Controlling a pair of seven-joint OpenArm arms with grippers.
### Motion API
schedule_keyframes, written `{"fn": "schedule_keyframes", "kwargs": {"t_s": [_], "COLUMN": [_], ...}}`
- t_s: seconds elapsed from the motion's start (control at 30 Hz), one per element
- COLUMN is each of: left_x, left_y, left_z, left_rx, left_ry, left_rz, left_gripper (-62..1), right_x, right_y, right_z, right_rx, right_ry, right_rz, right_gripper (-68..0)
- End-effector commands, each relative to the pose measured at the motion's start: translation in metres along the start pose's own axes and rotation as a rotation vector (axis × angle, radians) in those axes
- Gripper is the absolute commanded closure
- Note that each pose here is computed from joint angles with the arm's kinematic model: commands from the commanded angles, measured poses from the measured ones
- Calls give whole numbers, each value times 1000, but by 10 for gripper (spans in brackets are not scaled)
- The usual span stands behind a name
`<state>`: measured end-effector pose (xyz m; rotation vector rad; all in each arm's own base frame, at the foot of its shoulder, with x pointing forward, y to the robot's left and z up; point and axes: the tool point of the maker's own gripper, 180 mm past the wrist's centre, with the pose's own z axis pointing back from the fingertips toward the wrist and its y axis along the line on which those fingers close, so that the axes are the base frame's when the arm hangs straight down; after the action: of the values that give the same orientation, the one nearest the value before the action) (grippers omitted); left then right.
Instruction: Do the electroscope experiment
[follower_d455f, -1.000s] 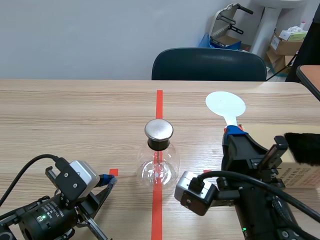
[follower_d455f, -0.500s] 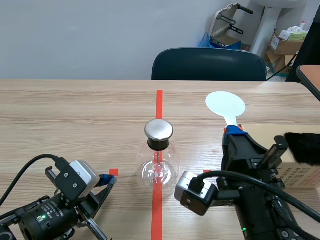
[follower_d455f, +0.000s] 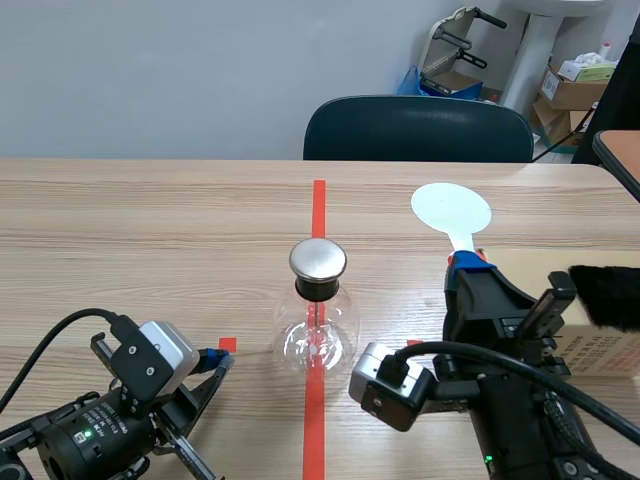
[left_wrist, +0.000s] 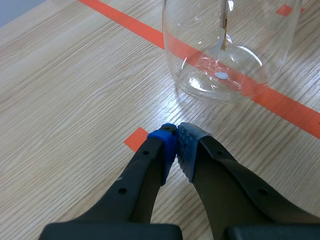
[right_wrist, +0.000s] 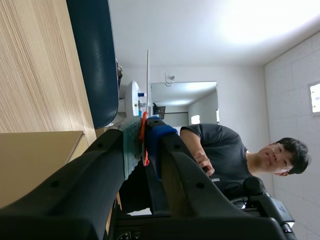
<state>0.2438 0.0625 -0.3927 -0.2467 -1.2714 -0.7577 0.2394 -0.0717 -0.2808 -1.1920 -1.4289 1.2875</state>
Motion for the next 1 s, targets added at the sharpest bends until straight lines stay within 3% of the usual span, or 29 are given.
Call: {"fn": "schedule_keyframes", "kwargs": {"t_s": [0.0,0.17,0.27,0.67,0.97], "left_x": [12,12,12,12,12], "left_y": [1,1,1,1,1], "left_z": [-3,-3,-3,-3,-3], "left_rx": [5,5,5,5,5], "left_ry": [-40,-40,-40,-40,-39], "left_rz": [4,3,3,3,3], "left_gripper": [-31,-32,-31,-32,-32], "right_x": [-3,-2,4,59,80], "right_y": [-6,-5,-1,1,1], "right_z": [-3,-3,-3,8,17], "right_rx": [-25,-16,6,12,13], "right_ry": [-1,-7,-41,-354,-484], "right_rz": [12,13,14,13,12], "right_gripper": [-17,-17,-17,-17,-17]}}
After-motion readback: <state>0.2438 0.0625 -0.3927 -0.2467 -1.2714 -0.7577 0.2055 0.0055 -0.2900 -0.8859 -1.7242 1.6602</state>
